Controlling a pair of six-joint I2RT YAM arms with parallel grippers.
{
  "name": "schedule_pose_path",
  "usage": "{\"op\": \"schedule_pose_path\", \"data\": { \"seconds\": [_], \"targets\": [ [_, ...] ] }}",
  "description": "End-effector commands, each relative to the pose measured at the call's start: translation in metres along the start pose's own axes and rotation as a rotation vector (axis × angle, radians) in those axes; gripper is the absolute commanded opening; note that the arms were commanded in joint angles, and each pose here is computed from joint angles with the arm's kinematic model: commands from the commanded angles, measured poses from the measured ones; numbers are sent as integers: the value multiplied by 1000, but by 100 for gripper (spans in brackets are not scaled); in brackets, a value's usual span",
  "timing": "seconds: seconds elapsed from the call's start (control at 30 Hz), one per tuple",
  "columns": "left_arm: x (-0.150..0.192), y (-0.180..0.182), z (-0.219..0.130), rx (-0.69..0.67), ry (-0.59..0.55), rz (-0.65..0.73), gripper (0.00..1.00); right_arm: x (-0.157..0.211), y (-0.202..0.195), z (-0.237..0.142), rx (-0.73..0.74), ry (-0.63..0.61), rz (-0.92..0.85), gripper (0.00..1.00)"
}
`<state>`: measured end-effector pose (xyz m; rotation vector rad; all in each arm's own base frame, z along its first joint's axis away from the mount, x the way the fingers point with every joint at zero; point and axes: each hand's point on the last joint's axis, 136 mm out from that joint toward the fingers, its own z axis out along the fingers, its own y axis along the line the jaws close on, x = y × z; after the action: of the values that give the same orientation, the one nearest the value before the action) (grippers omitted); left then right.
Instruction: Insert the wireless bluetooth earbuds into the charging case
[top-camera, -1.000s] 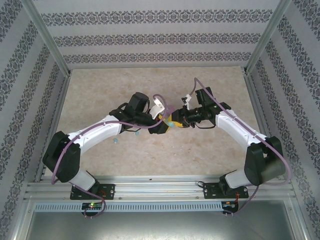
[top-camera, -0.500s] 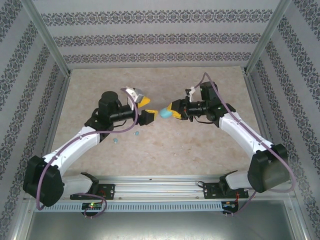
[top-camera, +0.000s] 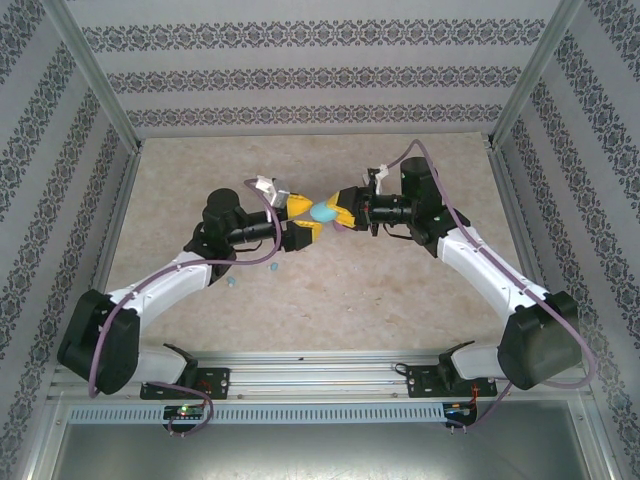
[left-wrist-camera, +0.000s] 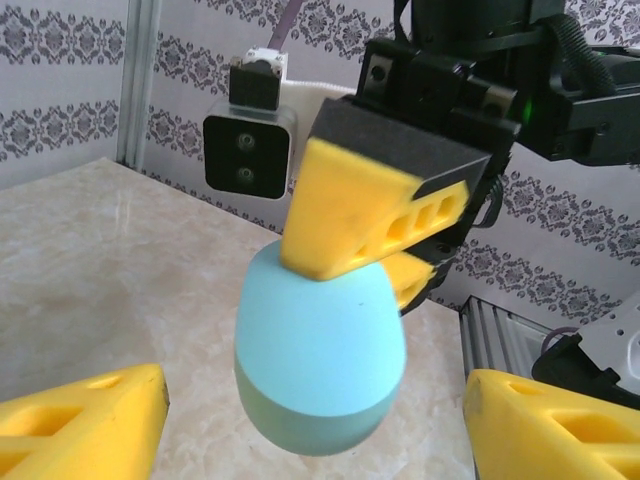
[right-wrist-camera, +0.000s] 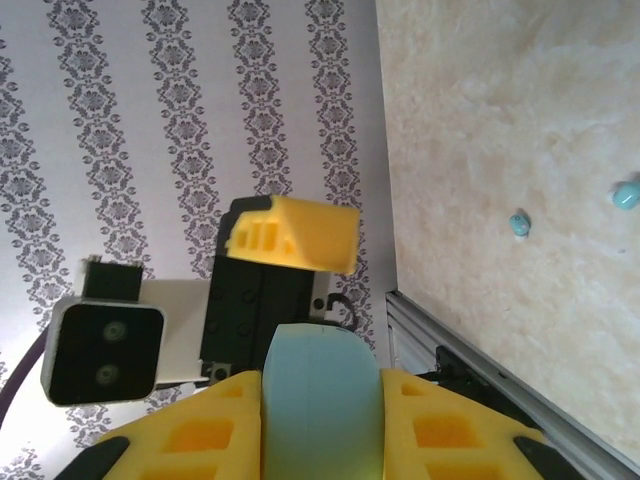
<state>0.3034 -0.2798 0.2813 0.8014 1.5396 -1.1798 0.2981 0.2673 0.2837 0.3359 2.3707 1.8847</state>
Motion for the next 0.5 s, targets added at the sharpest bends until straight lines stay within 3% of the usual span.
{"op": "schedule_pose_path", "data": {
  "seconds": [0.0, 0.23, 0.47],
  "targets": [
    [-27, -9, 3, 61, -66, 47, 74, 10, 32, -5, -64, 14, -52, 13],
    [-29, -5, 7, 61, -70, 41, 67, 12, 37, -5, -75, 15, -51, 13],
    [-30, -1, 11, 69, -83, 15, 50, 14, 37, -2, -75, 22, -51, 13]
  ]
}}
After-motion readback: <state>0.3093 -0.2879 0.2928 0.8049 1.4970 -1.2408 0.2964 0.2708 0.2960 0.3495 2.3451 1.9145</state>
